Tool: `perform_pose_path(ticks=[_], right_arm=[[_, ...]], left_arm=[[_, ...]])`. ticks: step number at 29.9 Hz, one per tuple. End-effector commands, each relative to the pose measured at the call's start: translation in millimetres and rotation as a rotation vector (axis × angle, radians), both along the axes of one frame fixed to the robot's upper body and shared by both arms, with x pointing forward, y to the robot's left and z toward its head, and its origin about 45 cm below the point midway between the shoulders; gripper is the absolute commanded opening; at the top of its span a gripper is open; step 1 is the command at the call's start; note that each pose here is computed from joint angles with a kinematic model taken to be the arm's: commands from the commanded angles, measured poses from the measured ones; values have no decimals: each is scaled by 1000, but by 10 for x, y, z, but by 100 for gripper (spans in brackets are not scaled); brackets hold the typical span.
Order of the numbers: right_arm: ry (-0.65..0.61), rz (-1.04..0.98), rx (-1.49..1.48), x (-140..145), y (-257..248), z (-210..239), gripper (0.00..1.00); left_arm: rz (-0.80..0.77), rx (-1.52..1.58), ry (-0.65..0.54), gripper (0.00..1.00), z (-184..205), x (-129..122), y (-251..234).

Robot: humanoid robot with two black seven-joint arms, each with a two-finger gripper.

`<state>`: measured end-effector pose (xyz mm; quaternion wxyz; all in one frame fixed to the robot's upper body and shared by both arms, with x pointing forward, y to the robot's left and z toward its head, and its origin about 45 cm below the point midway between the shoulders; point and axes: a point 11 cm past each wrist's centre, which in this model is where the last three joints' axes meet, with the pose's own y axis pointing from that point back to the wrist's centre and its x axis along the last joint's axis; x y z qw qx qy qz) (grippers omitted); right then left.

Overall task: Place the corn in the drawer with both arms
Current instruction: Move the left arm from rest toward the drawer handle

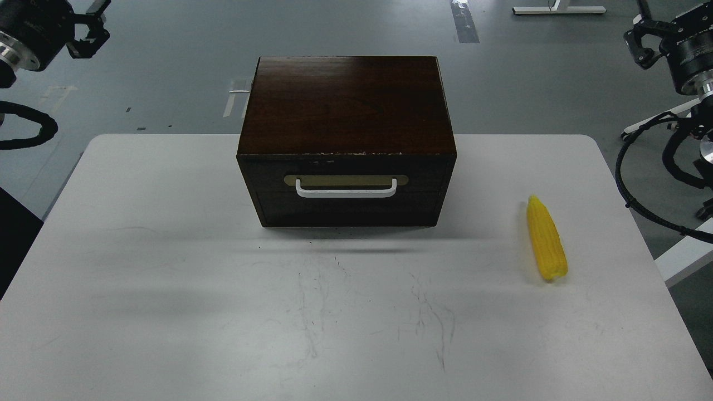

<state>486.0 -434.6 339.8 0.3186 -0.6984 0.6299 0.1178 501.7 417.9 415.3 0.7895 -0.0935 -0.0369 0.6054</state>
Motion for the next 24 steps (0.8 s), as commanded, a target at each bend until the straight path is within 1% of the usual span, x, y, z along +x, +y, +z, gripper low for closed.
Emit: perform_pose_path(ticks=[1, 3, 4, 5, 7, 9, 10, 12, 13, 15, 17, 19, 21, 24], right_arm=[[0, -1, 0, 0, 0, -2, 100], [-2, -1, -1, 1, -5, 8, 100], [-2, -1, -1, 1, -5, 8, 100], [-2, -1, -1, 1, -5, 8, 100], [-4, -1, 0, 3, -5, 19, 100], [-6, -4, 2, 1, -15, 27, 100], [-7, -5, 1, -1, -22, 31, 100], [-7, -5, 0, -3, -24, 36, 100], [-7, -5, 0, -3, -24, 36, 100], [-9, -9, -1, -9, -47, 48, 100], [-10, -10, -2, -11, -54, 52, 100], [-12, -11, 0, -11, -57, 57, 100], [-13, -15, 1, -15, -72, 64, 100], [-14, -25, -5, -33, -129, 80, 100]], left_arm=[[-126, 141, -66, 95, 372, 13, -435], [-251, 319, -130, 95, 604, -108, -835], [-288, 368, -153, 95, 652, -156, -954], [-371, 460, -201, 95, 703, -269, -1227], [-451, 547, -253, 95, 722, -398, -1483], [-595, 740, -347, 95, 679, -671, -1960], [-622, 790, -373, 94, 673, -734, -2060], [-708, 986, -467, 95, 595, -945, -2391], [-708, 987, -467, 95, 595, -946, -2393], [-784, 1129, -560, 95, 464, -1110, -2732], [-817, 1225, -611, 95, 357, -1179, -2899], [-841, 1284, -638, 95, 278, -1221, -2977], [-883, 1370, -656, 95, 117, -1283, -3042], [-978, 1464, -703, 94, -135, -1399, -3336]])
